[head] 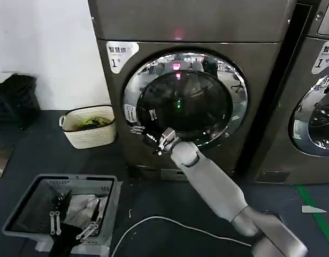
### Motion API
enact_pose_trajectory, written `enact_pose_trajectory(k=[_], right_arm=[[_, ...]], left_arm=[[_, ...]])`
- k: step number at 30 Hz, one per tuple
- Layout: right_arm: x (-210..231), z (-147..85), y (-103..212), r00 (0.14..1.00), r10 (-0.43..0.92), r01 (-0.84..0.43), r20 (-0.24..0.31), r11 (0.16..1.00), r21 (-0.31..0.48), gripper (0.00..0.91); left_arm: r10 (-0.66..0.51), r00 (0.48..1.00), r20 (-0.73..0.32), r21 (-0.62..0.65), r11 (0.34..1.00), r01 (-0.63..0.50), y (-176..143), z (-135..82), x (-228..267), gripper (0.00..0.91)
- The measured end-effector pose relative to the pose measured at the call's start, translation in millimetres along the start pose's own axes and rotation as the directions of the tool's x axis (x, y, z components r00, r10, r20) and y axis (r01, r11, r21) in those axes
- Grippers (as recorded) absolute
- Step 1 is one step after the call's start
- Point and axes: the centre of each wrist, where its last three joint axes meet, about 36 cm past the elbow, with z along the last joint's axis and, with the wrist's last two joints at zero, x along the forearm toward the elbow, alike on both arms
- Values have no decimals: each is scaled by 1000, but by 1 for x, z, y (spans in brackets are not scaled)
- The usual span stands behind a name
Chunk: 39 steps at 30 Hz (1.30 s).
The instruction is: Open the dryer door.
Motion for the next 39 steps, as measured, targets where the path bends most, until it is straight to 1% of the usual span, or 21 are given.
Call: enact_pose_trajectory(k=[2,7,15,21,27,30,32,39], right_arm=[[2,0,-1,1000,-26,26,10,1000,1,907],[10,0,-10,993,-97,97,63,995,-2,907],[24,-1,-19,978,-189,189,92,982,8,907],[38,1,-34,949,-272,274,158,962,10,907],[55,0,-50,897,-401,406,185,914,11,907],[66,-1,-55,855,-473,484,212,875,1,907],[73,0,-58,826,-519,530,219,848,8,907],[99,-1,-65,746,-621,636,241,772,22,907]], left_arm=[[0,1000,0,0,1000,0,0,0,0,907],[-6,1000,-1,-2,1000,6,2,2,-1,907],[-17,1000,-3,0,1000,17,4,6,-4,907],[-36,999,-10,-2,999,36,11,10,-6,907],[-71,997,-26,3,997,71,23,13,-10,907],[-83,996,-26,8,997,83,29,14,-15,907],[-85,996,-30,12,996,85,32,16,-17,907],[-91,995,-44,29,995,92,43,23,-28,907]])
